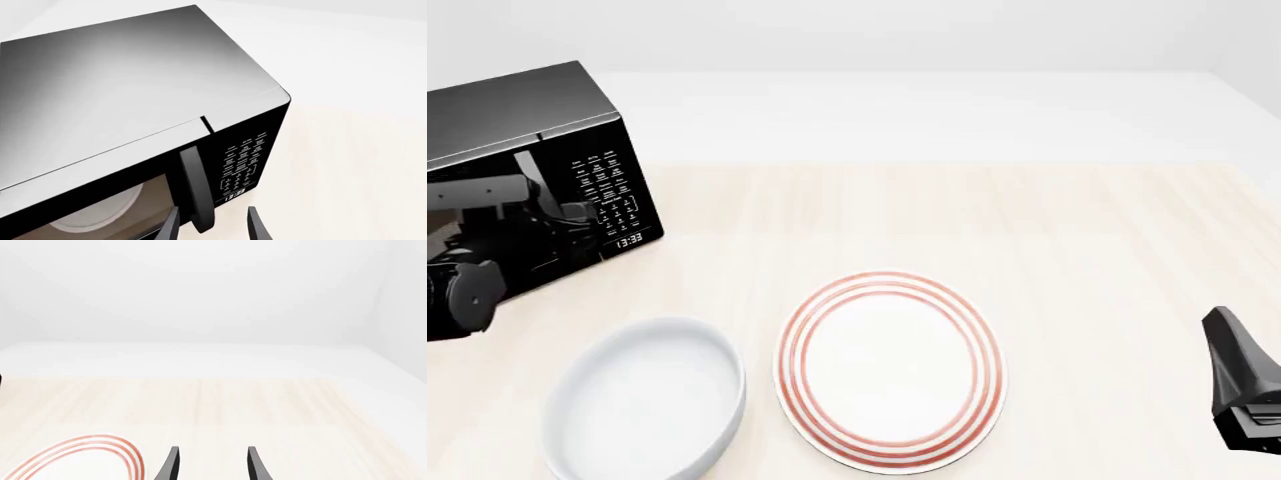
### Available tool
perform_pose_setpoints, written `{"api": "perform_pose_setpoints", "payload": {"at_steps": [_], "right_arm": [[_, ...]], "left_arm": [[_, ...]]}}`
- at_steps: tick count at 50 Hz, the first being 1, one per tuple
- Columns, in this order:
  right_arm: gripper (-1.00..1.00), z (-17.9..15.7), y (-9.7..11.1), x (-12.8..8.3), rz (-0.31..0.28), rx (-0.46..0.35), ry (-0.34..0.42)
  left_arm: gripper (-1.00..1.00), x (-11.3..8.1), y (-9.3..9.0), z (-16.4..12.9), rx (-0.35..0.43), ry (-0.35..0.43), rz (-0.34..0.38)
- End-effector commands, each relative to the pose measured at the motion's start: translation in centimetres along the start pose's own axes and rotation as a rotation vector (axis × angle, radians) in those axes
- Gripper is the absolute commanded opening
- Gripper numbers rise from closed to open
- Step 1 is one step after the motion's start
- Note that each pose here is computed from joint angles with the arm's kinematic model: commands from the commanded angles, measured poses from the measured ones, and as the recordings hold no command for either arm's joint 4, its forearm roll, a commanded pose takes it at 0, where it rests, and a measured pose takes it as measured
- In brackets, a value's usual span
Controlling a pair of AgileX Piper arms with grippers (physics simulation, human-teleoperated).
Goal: Open the microwave.
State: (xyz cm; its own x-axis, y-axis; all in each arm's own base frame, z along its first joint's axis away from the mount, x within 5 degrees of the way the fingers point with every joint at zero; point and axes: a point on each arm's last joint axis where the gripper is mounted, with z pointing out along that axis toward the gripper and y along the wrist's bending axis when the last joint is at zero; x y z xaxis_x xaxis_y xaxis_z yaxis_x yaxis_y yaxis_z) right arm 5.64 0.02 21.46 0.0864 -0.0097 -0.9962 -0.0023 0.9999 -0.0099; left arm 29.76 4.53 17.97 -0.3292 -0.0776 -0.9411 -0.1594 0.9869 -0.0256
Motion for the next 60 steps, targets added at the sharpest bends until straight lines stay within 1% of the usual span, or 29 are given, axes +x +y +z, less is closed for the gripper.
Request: {"api": "perform_pose_setpoints", "payload": {"at_steps": [1, 9, 17, 37, 38, 54, 60], "right_arm": [[1.00, 0.0, 0.0, 0.0, 0.000, 0.000, 0.000], [1.00, 0.0, 0.0, 0.0, 0.000, 0.000, 0.000], [1.00, 0.0, 0.0, 0.0, 0.000, 0.000, 0.000], [1.00, 0.0, 0.0, 0.0, 0.000, 0.000, 0.000], [1.00, 0.0, 0.0, 0.0, 0.000, 0.000, 0.000], [1.00, 0.0, 0.0, 0.0, 0.000, 0.000, 0.000], [1.00, 0.0, 0.0, 0.0, 0.000, 0.000, 0.000]], "left_arm": [[1.00, 0.4, 0.1, 0.6, -0.002, 0.013, -0.002], [1.00, 0.5, 0.0, 1.2, 0.000, 0.016, -0.004], [1.00, 1.1, -0.2, 1.9, 0.005, 0.024, -0.015], [1.00, 1.0, 0.1, 1.9, -0.002, 0.022, -0.030], [-1.00, 1.0, 0.1, 1.9, -0.004, 0.021, -0.033], [-1.00, 1.0, 0.8, 1.5, -0.025, 0.012, -0.022], [-1.00, 0.9, 0.5, 1.6, -0.013, 0.004, -0.025]]}}
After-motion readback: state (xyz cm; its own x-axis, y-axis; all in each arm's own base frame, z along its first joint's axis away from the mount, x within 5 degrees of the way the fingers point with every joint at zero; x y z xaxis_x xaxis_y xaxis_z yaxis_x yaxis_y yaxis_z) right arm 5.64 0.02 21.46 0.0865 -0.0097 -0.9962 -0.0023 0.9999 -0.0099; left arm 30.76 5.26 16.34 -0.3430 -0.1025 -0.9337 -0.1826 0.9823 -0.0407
